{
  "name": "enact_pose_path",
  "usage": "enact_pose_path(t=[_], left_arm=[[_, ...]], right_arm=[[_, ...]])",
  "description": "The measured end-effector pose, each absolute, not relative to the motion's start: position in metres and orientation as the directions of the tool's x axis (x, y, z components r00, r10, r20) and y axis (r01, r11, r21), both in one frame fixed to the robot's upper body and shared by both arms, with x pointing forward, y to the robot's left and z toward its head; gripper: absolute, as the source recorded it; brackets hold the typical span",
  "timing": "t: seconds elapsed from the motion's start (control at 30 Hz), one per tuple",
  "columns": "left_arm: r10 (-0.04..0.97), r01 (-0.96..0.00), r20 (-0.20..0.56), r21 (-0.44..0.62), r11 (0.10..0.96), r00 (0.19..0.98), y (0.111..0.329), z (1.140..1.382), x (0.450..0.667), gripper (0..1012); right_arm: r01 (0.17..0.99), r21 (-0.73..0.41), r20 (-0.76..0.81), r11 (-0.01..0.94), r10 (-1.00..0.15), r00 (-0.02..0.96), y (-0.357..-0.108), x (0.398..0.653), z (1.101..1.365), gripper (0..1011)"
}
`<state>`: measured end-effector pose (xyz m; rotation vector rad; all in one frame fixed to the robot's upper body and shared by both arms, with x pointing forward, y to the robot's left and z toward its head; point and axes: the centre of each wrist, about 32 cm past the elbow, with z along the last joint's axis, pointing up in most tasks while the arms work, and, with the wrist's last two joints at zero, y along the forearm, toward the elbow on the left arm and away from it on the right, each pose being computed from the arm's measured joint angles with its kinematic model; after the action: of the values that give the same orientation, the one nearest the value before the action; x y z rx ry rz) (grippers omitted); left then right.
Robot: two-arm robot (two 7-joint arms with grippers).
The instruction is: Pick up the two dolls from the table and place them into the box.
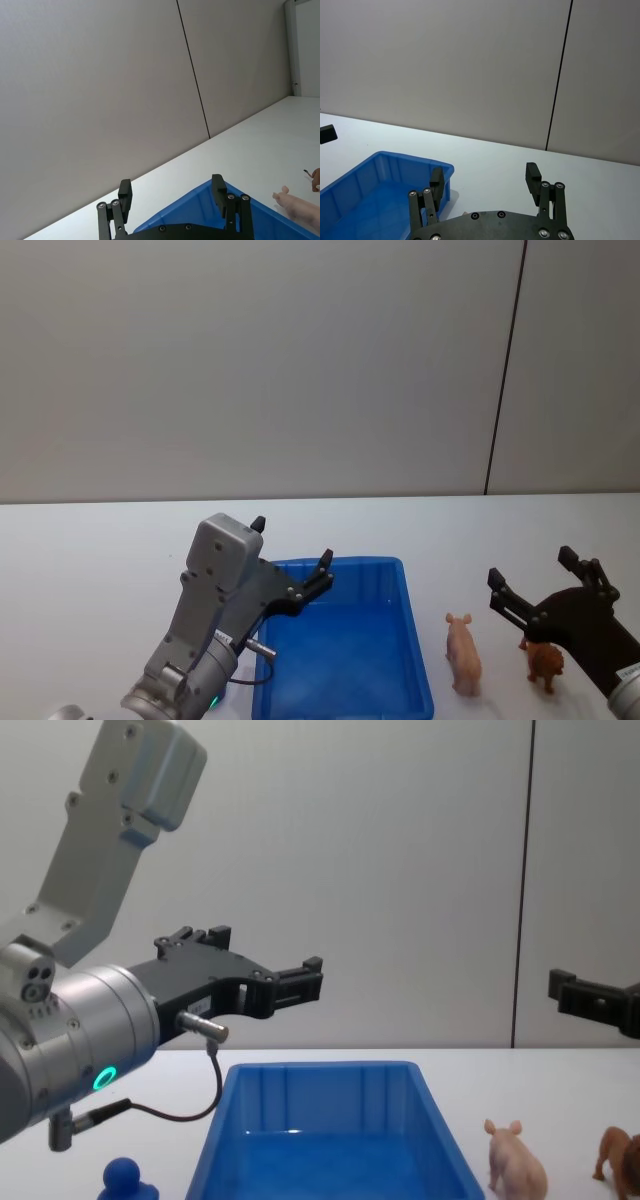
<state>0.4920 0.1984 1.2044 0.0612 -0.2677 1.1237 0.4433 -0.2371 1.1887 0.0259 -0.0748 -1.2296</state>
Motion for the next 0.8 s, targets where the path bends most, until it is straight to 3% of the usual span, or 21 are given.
enact_pose_path(t=[0.8], left_arm=[[0.882, -0.897, 0.243, -0.086, 0.434, 0.404, 0.1984, 1.2044, 0.4920, 1001]], right_arm=[[0.940, 0.060, 0.044, 0.335, -0.942, 0.333, -0.2374, 0.4435, 1.1887, 1001]])
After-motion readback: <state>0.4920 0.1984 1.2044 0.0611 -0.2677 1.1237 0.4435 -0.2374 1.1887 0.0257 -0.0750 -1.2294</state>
